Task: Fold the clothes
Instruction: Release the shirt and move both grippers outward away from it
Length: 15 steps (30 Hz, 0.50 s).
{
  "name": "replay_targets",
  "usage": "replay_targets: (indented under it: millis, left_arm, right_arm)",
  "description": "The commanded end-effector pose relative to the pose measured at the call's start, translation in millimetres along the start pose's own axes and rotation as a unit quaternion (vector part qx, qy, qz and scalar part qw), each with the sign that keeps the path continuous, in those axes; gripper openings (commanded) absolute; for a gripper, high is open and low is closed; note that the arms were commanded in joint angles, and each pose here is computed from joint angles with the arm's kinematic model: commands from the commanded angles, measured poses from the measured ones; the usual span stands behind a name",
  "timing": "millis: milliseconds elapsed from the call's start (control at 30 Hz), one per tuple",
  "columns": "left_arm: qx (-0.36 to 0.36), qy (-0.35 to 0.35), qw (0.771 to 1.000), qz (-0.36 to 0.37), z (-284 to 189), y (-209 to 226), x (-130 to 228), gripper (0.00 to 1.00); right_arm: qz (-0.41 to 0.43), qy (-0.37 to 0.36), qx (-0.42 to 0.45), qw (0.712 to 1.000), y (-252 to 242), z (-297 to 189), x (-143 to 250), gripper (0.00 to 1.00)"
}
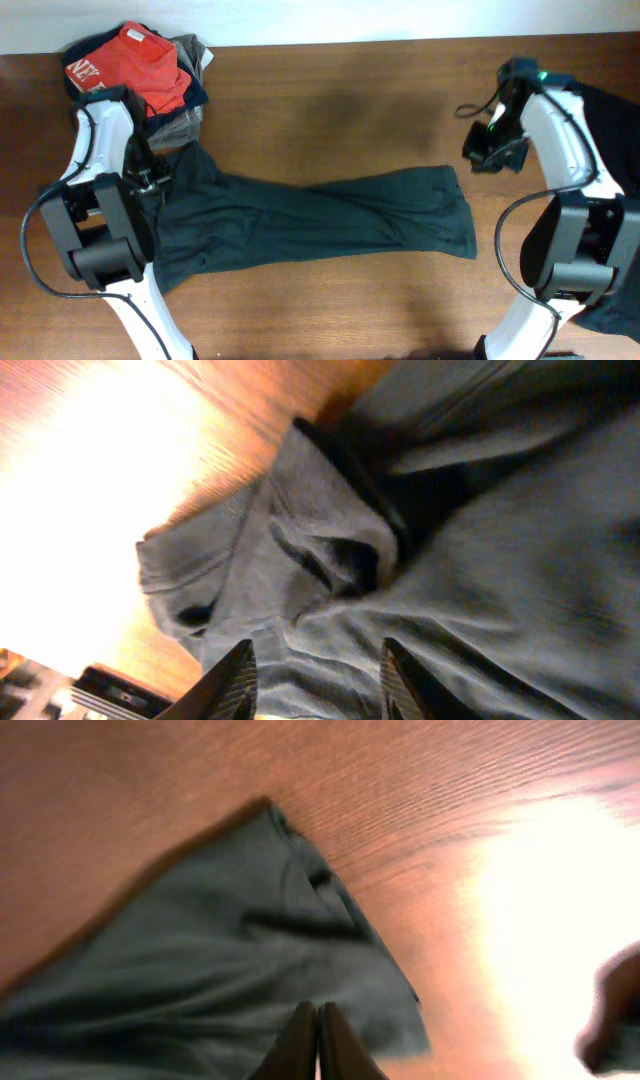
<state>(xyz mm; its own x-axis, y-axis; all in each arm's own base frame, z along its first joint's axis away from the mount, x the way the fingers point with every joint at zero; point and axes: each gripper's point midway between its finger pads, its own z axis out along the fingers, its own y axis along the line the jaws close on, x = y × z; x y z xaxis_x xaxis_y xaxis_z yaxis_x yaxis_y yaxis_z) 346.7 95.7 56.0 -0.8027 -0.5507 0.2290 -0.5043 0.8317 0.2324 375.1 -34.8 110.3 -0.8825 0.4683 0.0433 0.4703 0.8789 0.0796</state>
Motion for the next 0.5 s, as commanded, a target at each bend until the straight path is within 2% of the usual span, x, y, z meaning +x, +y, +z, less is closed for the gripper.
replay_targets:
  millis: [0, 67, 100, 133, 200, 300, 467]
  left_arm:
    - [0.010, -0.049, 0.999, -0.011, -43, 9, -2, 0.52]
    - [0.016, -0.063, 0.998, -0.013, -62, 15, 5, 0.77]
    - [0.019, -0.070, 0.997, -0.014, -69, 17, 9, 0.85]
    - [0.021, -0.077, 0.997, -0.014, -76, 20, 13, 0.99]
    - [0.031, -0.102, 0.994, -0.015, -97, 28, 24, 0.99]
    - [0.064, -0.149, 0.987, -0.018, -132, 36, 43, 0.99]
    - [0.137, -0.217, 0.967, 0.013, -181, 39, 82, 0.99]
  right_arm:
    - [0.015, -0.035, 0.012, 0.999, -17, -40, -12, 0.19]
    - [0.035, -0.039, 0.016, 0.998, -34, -52, -12, 0.38]
    - [0.046, -0.041, 0.019, 0.998, -43, -56, -12, 0.43]
    - [0.064, -0.040, 0.023, 0.997, -57, -59, -13, 0.47]
    - [0.104, -0.022, 0.019, 0.994, -87, -62, -8, 0.47]
    - [0.098, 0.011, -0.059, 0.993, -100, -64, 1, 0.46]
    - [0.019, 0.023, -0.206, 0.978, -90, -76, 12, 0.46]
